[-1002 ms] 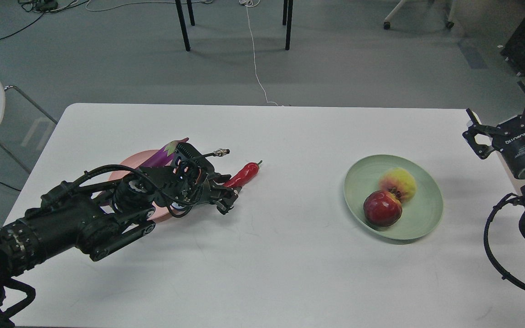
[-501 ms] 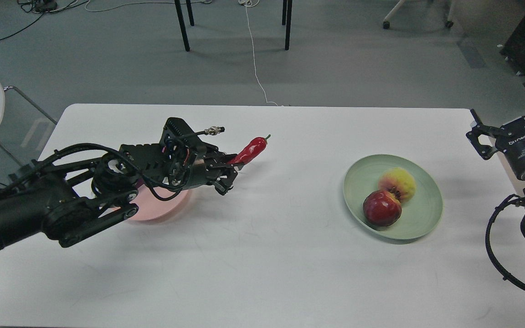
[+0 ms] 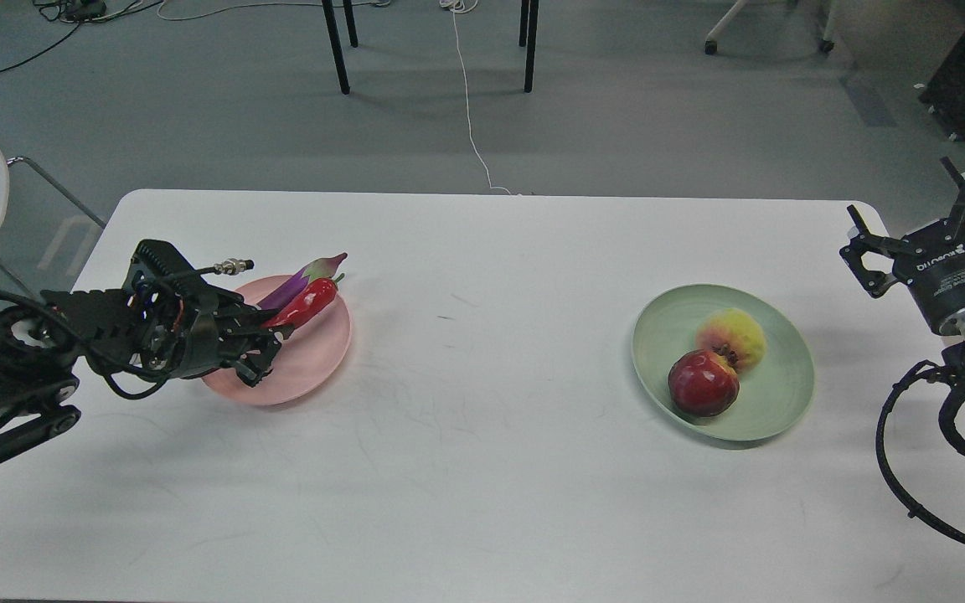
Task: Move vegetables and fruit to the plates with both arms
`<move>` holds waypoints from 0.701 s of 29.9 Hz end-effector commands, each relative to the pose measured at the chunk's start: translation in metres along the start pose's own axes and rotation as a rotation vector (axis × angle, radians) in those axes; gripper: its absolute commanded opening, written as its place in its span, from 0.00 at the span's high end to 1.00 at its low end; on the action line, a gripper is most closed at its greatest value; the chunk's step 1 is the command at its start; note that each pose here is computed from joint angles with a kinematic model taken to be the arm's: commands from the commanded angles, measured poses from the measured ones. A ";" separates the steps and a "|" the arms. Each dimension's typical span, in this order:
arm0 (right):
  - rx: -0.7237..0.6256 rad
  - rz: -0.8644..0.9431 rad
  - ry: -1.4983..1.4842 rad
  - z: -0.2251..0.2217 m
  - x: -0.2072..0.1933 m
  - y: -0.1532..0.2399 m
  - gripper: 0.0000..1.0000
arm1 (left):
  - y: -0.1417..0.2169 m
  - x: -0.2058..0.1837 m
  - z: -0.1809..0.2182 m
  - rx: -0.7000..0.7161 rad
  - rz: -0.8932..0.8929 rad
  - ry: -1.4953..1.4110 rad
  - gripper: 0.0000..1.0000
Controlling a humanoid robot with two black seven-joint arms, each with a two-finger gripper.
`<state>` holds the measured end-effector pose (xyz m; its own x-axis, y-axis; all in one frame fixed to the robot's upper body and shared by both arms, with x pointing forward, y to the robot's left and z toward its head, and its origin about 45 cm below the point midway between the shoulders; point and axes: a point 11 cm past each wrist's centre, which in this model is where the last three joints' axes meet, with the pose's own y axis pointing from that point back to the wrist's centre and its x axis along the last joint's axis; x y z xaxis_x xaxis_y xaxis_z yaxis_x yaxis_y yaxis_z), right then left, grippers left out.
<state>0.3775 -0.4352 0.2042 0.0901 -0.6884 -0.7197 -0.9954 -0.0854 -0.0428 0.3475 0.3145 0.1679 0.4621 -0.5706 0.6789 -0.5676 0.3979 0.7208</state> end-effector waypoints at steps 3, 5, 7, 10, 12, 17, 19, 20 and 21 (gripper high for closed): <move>0.002 -0.001 0.000 -0.001 0.000 0.000 0.01 | -0.006 -0.017 0.010 -0.025 -0.028 0.025 0.39; 0.003 0.000 0.003 -0.002 0.000 0.000 0.02 | -0.006 -0.015 0.012 -0.028 -0.021 0.029 0.23; 0.002 0.003 0.003 -0.002 0.001 0.001 0.02 | -0.005 -0.011 0.009 -0.021 -0.004 0.040 0.16; 0.001 0.001 0.001 -0.001 0.000 0.000 0.01 | -0.003 0.002 0.003 -0.012 0.048 0.104 0.07; 0.001 0.001 0.001 -0.001 0.000 0.000 0.01 | 0.003 0.025 -0.007 -0.002 0.131 0.217 0.03; 0.005 -0.003 0.003 -0.003 -0.001 -0.002 0.01 | 0.034 0.093 -0.044 -0.029 0.440 0.645 0.02; 0.007 -0.003 0.004 -0.004 -0.001 -0.002 0.01 | 0.046 0.111 -0.060 -0.063 0.554 0.839 0.02; 0.008 0.001 0.006 -0.004 0.000 -0.002 0.01 | 0.053 0.119 -0.068 -0.090 0.614 0.951 0.02; 0.011 0.002 0.008 -0.005 0.000 -0.003 0.01 | 0.059 0.125 -0.074 -0.119 0.664 1.048 0.02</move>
<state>0.3796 -0.4368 0.2071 0.0920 -0.6909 -0.7171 -0.9955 -0.0818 -0.0489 0.4091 0.3109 0.2758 0.4997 0.3081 0.8096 -0.8057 0.5085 0.3038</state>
